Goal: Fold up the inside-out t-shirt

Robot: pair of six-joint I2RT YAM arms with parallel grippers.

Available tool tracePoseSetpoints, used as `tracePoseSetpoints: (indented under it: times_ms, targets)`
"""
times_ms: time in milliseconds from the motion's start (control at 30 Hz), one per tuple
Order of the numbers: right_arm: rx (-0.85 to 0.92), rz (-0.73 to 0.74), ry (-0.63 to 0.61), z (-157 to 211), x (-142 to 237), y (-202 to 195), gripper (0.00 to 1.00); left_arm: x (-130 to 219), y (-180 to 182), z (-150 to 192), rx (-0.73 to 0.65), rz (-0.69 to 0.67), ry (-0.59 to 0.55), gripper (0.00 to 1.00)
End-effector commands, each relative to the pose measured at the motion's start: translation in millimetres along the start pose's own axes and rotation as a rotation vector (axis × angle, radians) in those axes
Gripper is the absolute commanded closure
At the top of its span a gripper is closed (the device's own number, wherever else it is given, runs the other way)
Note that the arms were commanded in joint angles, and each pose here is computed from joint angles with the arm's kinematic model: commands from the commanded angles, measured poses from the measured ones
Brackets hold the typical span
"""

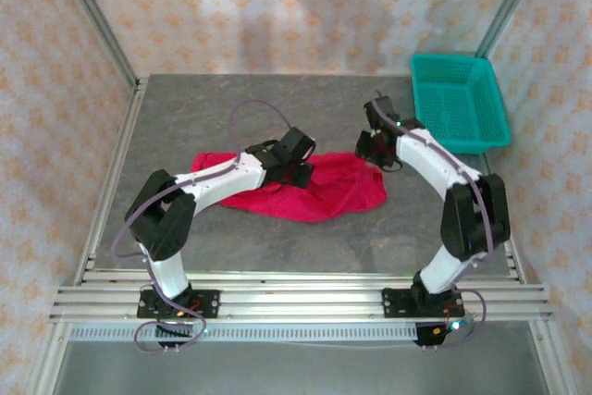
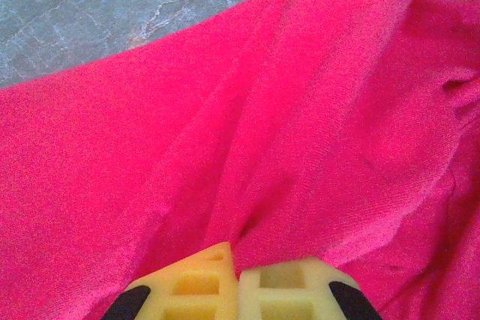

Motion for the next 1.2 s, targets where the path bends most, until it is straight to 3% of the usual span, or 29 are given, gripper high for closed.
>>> tracePoseSetpoints:
  times_ms: [0,133,300,367,467,567,667,733,833,900,1000,1167]
  targets:
    - [0.060,0.038,-0.041,30,23,3,0.77,-6,4,-1,0.052,0.013,0.008,1.00]
    - [0.016,-0.174,0.029,65,9,48,0.82,-8,9,0,0.106,0.043,0.008,1.00]
    - [0.020,-0.206,0.096,89,-20,77,0.79,-10,14,2,0.155,0.070,0.006,1.00]
    - [0.021,-0.201,0.123,95,-34,82,0.74,-10,14,3,0.155,0.069,0.010,1.00]
    - [-0.013,-0.204,0.170,105,-52,87,0.58,-11,15,6,0.158,0.067,0.016,1.00]
    - [-0.026,-0.188,0.180,115,-61,88,0.50,-13,17,8,0.163,0.065,0.019,1.00]
    - [-0.038,-0.154,0.191,124,-73,84,0.49,-14,16,9,0.163,0.065,0.023,1.00]
    - [-0.045,-0.124,0.192,127,-82,78,0.54,-16,17,10,0.166,0.063,0.026,1.00]
    - [-0.036,-0.098,0.175,125,-83,73,0.87,-16,20,10,0.174,0.057,0.029,1.00]
    - [-0.018,-0.100,0.149,117,-71,75,1.00,-15,24,9,0.180,0.054,0.029,1.00]
    - [0.034,-0.108,0.082,95,-35,81,1.00,-15,34,2,0.204,0.050,0.023,1.00]
    - [0.082,-0.219,-0.070,53,61,89,1.00,-13,62,-19,0.265,0.011,0.010,1.00]
Point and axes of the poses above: each hand's point on the last joint's axis, 136 mm out from that joint toward the fingers, its own x axis back along the fingers, its own y axis along the line the jaws close on, z = x × y, the point moved 2 cm from there along x, back along the fingers, and after that the axes turned 1 degree about -x, right-handed, at the moved point
